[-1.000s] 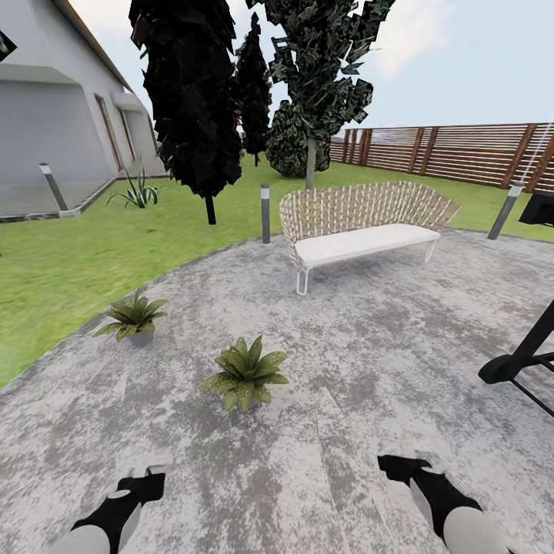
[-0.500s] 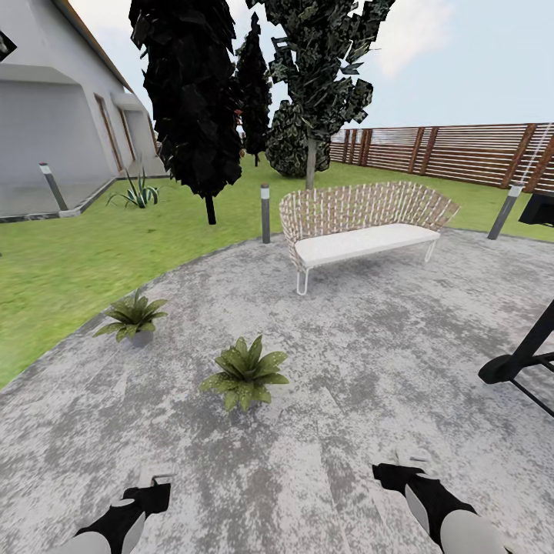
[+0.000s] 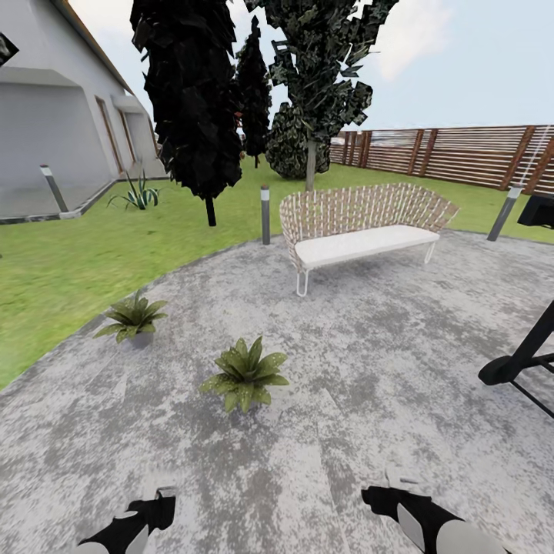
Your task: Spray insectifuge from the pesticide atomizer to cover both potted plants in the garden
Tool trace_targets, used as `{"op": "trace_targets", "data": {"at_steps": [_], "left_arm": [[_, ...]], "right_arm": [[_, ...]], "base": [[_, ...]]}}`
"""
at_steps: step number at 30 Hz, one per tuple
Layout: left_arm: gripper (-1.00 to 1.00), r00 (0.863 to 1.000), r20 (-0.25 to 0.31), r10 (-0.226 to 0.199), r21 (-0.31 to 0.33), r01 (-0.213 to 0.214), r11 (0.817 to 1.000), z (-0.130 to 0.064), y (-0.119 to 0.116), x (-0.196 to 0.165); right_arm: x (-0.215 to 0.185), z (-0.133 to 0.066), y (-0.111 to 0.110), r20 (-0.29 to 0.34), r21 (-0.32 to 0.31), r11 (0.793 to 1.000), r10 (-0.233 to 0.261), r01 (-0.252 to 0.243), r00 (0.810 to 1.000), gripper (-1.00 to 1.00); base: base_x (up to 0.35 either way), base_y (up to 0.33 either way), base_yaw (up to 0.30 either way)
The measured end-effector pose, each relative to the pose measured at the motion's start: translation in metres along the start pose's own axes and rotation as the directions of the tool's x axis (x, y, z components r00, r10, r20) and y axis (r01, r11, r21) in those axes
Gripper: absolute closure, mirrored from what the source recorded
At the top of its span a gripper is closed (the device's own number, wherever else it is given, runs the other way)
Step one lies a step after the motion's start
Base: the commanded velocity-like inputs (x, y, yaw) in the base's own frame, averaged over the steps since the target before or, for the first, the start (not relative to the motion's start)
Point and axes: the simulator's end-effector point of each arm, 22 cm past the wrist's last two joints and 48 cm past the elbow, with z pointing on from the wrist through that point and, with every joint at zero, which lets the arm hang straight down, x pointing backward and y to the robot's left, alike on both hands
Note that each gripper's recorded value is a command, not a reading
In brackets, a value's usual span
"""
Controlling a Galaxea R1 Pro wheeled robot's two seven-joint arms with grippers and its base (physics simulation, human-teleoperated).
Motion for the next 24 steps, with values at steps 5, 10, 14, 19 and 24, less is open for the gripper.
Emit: {"op": "trace_targets", "data": {"at_steps": [5, 10, 14, 19, 24], "left_arm": [[1.00, 1.000, 0.001, 0.000, 0.001, 0.000, 1.000, -0.002, -0.001, 0.001], [1.00, 1.000, 0.008, -0.001, 0.002, 0.001, 1.000, -0.004, -0.001, -0.002], [1.00, 1.000, 0.014, -0.001, 0.002, 0.001, 1.000, -0.005, -0.001, -0.004], [1.00, 1.000, 0.021, -0.002, 0.003, 0.002, 1.000, -0.007, -0.001, -0.008], [1.00, 1.000, 0.023, -0.002, 0.005, 0.002, 1.000, -0.007, -0.002, -0.009]], "right_arm": [[-0.003, -0.002, 0.001, 0.007, -0.002, 1.000, 0.000, 0.000, 1.000, -1.00], [-0.007, -0.004, 0.001, 0.015, -0.002, 1.000, 0.000, 0.000, 1.000, -1.00], [-0.010, -0.006, 0.002, 0.021, -0.003, 1.000, 0.000, 0.000, 1.000, -1.00], [-0.013, -0.008, 0.002, 0.028, -0.003, 1.000, 0.000, 0.000, 1.000, -1.00], [-0.015, -0.009, 0.002, 0.032, -0.003, 1.000, -0.001, 0.001, 0.999, -1.00]], "base": [[0.000, 0.000, 0.000], [0.000, 0.000, 0.000], [0.000, 0.000, 0.000], [0.000, 0.000, 0.000], [0.000, 0.000, 0.000]]}}
